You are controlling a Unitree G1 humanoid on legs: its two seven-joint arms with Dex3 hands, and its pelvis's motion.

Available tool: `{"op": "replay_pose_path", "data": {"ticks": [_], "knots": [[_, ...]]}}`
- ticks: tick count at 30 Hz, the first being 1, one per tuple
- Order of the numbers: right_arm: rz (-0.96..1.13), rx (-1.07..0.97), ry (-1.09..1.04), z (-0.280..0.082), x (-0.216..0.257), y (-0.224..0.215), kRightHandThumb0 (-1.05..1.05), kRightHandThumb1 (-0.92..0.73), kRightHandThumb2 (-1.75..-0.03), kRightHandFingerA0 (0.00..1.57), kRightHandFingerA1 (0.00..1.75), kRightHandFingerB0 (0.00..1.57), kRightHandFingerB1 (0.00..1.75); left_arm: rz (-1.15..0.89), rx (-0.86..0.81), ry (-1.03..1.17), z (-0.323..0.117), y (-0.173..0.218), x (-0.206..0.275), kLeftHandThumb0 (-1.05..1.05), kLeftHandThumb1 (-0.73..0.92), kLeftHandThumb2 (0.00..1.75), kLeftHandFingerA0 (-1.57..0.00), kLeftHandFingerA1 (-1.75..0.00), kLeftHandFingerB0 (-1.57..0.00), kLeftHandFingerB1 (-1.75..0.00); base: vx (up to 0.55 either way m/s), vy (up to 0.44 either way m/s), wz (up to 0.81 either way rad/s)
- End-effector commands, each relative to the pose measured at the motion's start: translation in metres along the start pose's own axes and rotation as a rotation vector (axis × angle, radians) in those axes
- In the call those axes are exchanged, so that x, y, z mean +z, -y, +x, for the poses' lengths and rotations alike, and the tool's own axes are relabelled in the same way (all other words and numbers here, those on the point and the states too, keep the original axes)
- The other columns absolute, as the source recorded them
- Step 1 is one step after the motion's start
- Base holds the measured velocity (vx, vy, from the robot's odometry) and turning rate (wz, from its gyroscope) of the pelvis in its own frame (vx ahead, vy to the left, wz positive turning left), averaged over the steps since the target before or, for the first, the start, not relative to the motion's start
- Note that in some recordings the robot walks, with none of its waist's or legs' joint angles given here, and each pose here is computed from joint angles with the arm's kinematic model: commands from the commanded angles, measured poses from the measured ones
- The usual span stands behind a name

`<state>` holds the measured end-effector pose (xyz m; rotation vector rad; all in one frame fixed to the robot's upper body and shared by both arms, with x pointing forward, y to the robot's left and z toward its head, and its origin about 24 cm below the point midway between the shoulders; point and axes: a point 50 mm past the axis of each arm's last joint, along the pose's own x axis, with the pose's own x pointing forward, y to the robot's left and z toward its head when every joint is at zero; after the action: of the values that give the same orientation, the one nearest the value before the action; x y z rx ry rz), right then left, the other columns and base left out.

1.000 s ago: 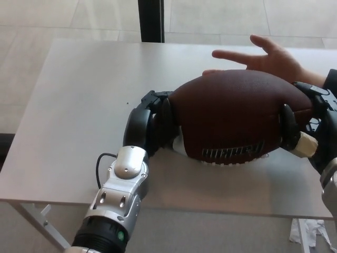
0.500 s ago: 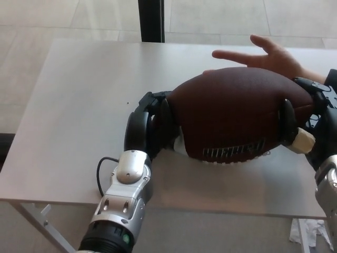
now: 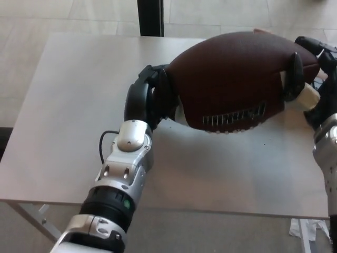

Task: The robot uses both its hands to grab the left and right ends of a football kept in the middle of the desk infront of it, lifts it up and places it in the palm of a person

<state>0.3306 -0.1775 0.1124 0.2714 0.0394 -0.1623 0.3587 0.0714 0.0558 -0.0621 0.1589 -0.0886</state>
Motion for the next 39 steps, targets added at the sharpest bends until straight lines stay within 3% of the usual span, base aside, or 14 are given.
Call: {"op": "replay_pose_path", "data": {"ticks": [1,3,8,11,18,20,22,26,28,30,33,35,36,39], "knots": [[0.174,0.274,0.069,0.019,0.068,-0.069,-0.13,-0.53,-1.25,1.04,1.75,0.91,1.54,0.244,-0.29,0.029,0.022,0.08,0.093,-0.44,0.73,0.71,-0.61,-1.63,-0.64,-1.46,0.0,0.0,0.0],[0.173,0.266,0.078,0.019,0.073,-0.071,-0.1,-0.51,-1.27,1.01,1.75,0.89,1.55,0.322,-0.27,0.017,0.025,0.076,0.095,-0.42,0.71,0.64,-0.59,-1.36,-0.65,-1.19,0.0,0.0,0.0],[0.147,0.221,0.083,0.025,0.08,-0.071,-0.08,-0.47,-1.33,1.0,1.75,0.88,1.51,0.337,-0.289,-0.036,0.03,0.072,0.107,-0.45,0.74,0.68,-0.74,-1.3,-0.68,-1.03,0.0,0.0,0.0],[0.163,0.199,0.065,0.031,0.08,-0.069,-0.06,-0.49,-1.31,0.99,1.75,0.87,1.46,0.438,-0.254,-0.096,0.031,0.069,0.113,-0.54,0.83,0.65,-0.57,-0.99,-0.55,-0.65,0.0,0.0,0.0],[0.205,0.1,0.051,0.043,0.084,-0.063,-0.06,-0.51,-1.3,0.94,1.75,0.83,1.41,0.676,-0.303,-0.043,0.035,0.066,0.119,-0.53,0.76,0.65,-0.65,-1.42,-0.58,-0.79,0.0,0.0,0.0],[0.206,0.089,0.042,0.046,0.082,-0.064,-0.06,-0.5,-1.3,0.94,1.75,0.79,1.45,0.721,-0.309,-0.058,0.035,0.064,0.12,-0.56,0.79,0.62,-0.57,-1.1,-0.57,-0.66,0.0,0.0,0.0],[0.196,0.055,0.029,0.049,0.083,-0.061,-0.06,-0.49,-1.21,0.92,1.75,0.76,1.53,0.895,-0.282,-0.036,0.035,0.068,0.12,-0.48,0.74,0.62,-0.56,-1.21,-0.55,-0.65,0.0,0.0,0.0],[0.232,0.025,-0.013,0.055,0.08,-0.058,-0.05,-0.48,-1.21,0.92,1.75,0.82,1.42,0.633,-0.232,-0.086,0.036,0.065,0.116,-0.44,0.78,0.64,-0.49,-1.33,-0.49,-0.86,0.0,0.0,0.0],[0.242,0.02,-0.031,0.058,0.077,-0.058,-0.1,-0.63,-0.99,0.89,1.75,0.78,1.37,0.866,-0.242,-0.07,0.036,0.063,0.115,-0.38,0.8,0.64,-0.37,-1.1,-0.38,-0.71,0.0,0.0,0.0],[0.228,0.007,-0.049,0.06,0.074,-0.057,-0.1,-0.63,-1.03,0.89,1.75,0.76,1.37,1.386,-0.256,0.009,0.036,0.065,0.111,-0.38,0.67,0.6,-0.44,-1.3,-0.43,-0.91,0.0,0.0,0.0],[0.229,-0.04,-0.081,0.063,0.066,-0.048,-0.1,-0.63,-1.08,0.9,1.75,0.76,1.44,1.322,-0.238,-0.068,0.035,0.066,0.107,-0.3,0.61,0.6,-0.48,-1.25,-0.42,-0.67,0.0,0.0,0.0],[0.227,-0.057,-0.091,0.064,0.06,-0.046,-0.1,-0.65,-1.09,0.93,1.75,0.79,1.45,1.45,-0.254,-0.092,0.035,0.065,0.104,-0.37,0.51,0.83,-0.51,-0.96,-0.31,-0.61,0.0,0.0,0.0],[0.208,-0.11,-0.117,0.065,0.05,-0.034,-0.06,-0.56,-1.15,0.88,1.75,0.75,1.45,1.308,-0.23,-0.143,0.033,0.065,0.095,-0.24,0.72,0.58,-0.39,-1.24,-0.23,-0.37,0.0,0.0,0.0],[0.2,-0.192,-0.165,0.065,0.035,-0.019,-0.18,-0.73,-0.87,0.9,1.75,0.73,1.4,1.345,-0.227,-0.193,0.031,0.064,0.083,-0.3,0.77,0.58,-0.41,-1.43,-0.18,-0.32,0.0,0.0,0.0]]}}
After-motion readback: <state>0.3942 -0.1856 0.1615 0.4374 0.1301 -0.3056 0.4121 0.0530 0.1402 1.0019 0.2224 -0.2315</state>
